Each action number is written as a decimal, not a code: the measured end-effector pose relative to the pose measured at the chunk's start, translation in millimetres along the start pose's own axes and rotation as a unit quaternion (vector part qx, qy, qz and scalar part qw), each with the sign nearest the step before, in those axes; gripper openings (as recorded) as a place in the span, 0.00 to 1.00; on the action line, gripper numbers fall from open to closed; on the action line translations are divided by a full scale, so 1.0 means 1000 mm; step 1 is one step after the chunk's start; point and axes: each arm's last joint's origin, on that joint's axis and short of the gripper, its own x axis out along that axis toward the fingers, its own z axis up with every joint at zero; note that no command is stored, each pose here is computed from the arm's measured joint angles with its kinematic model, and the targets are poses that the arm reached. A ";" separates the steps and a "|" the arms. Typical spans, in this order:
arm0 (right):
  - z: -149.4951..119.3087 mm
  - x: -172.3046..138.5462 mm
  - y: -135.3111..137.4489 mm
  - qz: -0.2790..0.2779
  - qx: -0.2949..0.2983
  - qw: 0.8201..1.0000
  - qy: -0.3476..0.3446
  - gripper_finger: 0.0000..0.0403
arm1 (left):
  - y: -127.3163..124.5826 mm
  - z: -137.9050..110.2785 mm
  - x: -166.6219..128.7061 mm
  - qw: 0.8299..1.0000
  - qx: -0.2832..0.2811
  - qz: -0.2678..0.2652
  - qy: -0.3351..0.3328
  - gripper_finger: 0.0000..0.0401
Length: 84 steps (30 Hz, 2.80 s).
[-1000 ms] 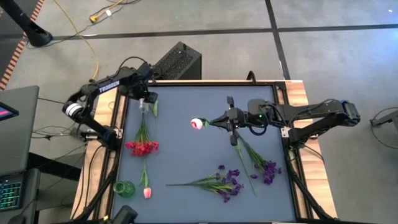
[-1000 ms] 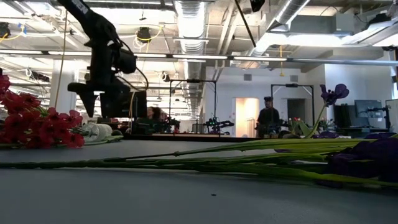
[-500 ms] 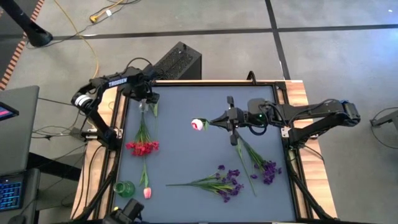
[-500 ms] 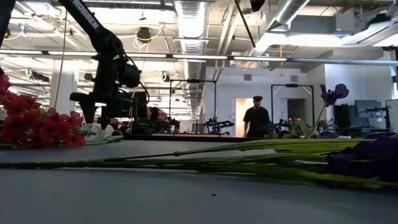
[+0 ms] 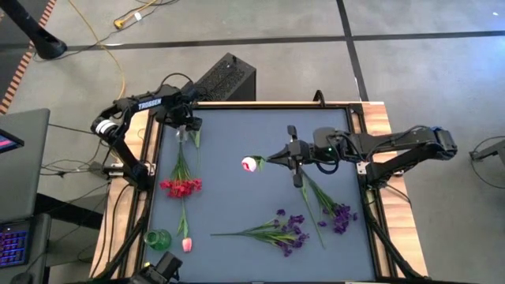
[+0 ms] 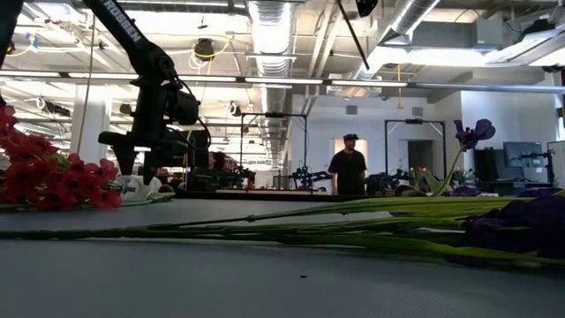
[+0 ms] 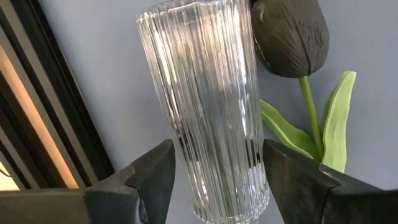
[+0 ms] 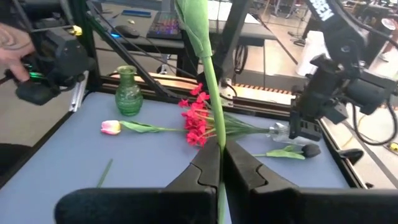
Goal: Sort flowers into vase by color
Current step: Adjust the transparent vase on the table
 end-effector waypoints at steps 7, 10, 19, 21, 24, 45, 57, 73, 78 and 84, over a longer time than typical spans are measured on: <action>0.000 0.000 0.003 0.007 -0.005 1.000 -0.001 0.08 | 0.001 0.004 -0.031 1.000 0.016 -0.003 -0.025 0.54; 0.000 0.000 0.003 0.007 -0.005 1.000 0.000 0.09 | 0.003 0.004 -0.052 0.998 0.007 -0.013 -0.053 0.54; -0.001 0.000 0.004 0.009 -0.001 1.000 0.006 0.09 | 0.006 -0.004 -0.092 0.991 0.120 -0.018 -0.060 0.54; -0.001 0.000 0.004 0.009 -0.001 1.000 0.008 0.09 | 0.004 -0.007 -0.098 0.980 0.190 -0.015 -0.054 0.54; -0.001 0.000 0.004 0.009 0.002 1.000 0.008 0.09 | -0.003 -0.013 -0.099 0.949 0.312 0.009 -0.042 0.54; -0.002 0.000 0.004 0.009 -0.009 1.000 0.009 0.09 | -0.059 -0.077 -0.066 0.519 0.820 0.213 0.115 0.54; -0.001 0.000 0.006 0.021 -0.019 1.000 0.007 0.09 | -0.077 -0.105 -0.023 0.322 0.876 0.328 0.143 0.54; -0.001 0.000 0.006 0.021 -0.019 1.000 0.007 0.09 | -0.081 -0.108 -0.021 0.437 0.847 0.291 0.086 0.66; -0.001 0.000 0.006 0.021 -0.019 1.000 0.007 0.09 | -0.081 -0.108 -0.022 0.437 0.841 0.305 0.087 0.78; -0.002 0.000 0.006 0.022 -0.020 0.999 0.011 0.09 | -0.079 -0.106 -0.021 0.365 0.875 0.295 0.117 0.85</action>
